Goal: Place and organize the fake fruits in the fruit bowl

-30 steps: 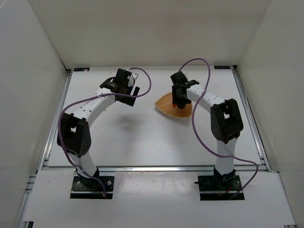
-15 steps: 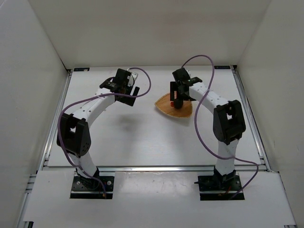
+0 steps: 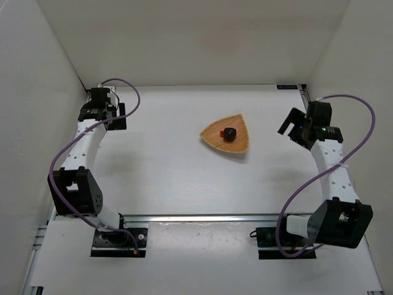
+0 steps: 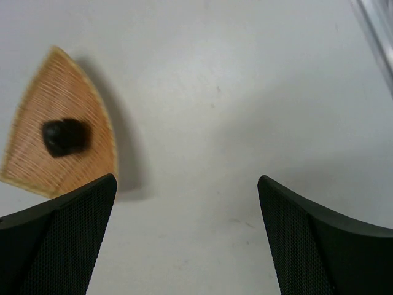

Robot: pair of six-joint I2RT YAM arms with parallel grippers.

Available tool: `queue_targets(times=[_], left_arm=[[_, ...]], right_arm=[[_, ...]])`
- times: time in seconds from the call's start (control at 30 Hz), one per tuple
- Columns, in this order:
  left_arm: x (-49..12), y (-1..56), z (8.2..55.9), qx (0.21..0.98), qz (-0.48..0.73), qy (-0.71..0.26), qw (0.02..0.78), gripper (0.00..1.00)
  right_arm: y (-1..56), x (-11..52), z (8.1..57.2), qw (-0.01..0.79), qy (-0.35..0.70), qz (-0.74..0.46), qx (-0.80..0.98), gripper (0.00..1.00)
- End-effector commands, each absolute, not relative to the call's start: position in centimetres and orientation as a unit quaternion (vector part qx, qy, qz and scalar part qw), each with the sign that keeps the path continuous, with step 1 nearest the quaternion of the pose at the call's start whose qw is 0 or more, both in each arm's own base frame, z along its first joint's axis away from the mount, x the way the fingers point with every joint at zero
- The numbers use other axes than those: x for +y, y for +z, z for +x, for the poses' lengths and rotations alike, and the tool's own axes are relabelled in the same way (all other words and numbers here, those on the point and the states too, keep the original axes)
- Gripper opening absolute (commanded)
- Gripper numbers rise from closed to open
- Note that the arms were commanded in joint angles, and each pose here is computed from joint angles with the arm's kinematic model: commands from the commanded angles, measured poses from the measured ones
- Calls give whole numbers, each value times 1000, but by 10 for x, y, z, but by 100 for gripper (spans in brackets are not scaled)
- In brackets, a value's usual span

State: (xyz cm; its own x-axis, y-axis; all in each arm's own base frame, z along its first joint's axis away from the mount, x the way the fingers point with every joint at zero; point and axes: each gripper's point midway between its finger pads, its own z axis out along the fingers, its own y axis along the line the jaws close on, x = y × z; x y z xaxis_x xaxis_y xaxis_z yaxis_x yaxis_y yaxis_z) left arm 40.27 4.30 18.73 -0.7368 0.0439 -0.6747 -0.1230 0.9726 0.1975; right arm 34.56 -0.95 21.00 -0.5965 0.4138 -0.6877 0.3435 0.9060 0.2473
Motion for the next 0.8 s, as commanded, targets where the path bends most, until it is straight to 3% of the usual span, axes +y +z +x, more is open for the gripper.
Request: queue_targets(times=[0.0,0.2,0.77], left_arm=[[49,193,381,923,-44,104,368,100],[49,175,358,930,-62,95,349,100],[51,174,349,930,-64,101,348,100]], right_arm=[[172,-6,310,324,79,223,916,100],[155,-17,288,313,88,247,913,100],[161,-8,289,333,117,243,904,100]])
